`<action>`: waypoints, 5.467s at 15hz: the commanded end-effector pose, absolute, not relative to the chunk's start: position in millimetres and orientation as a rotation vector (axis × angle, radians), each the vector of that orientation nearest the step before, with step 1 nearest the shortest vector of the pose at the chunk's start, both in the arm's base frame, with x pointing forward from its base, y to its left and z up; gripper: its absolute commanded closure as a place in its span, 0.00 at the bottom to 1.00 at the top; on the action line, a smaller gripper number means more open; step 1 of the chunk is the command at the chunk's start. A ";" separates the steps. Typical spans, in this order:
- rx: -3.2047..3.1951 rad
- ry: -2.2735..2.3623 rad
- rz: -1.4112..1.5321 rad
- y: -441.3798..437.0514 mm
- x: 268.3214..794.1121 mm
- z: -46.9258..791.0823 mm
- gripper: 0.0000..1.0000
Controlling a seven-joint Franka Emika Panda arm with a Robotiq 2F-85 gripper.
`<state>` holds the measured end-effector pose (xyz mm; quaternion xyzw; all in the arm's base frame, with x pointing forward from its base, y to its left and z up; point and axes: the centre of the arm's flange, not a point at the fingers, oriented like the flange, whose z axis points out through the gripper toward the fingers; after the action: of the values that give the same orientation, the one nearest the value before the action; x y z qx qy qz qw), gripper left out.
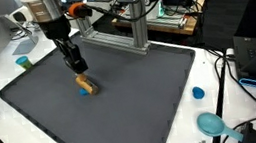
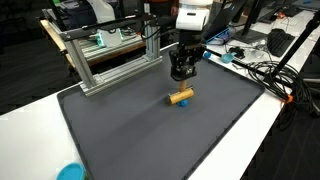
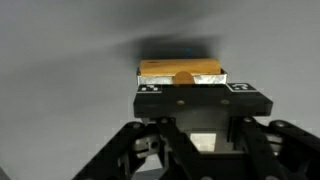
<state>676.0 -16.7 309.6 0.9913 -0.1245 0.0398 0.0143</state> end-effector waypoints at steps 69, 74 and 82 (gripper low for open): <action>3.061 -0.249 0.003 -17.1 685.5 291.6 0.78; 3.099 -0.240 -0.136 -19.6 687.5 281.0 0.78; 3.137 0.079 -0.137 -18.9 652.8 334.8 0.78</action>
<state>677.8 -25.0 299.4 0.9975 -0.0478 -0.0516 0.0095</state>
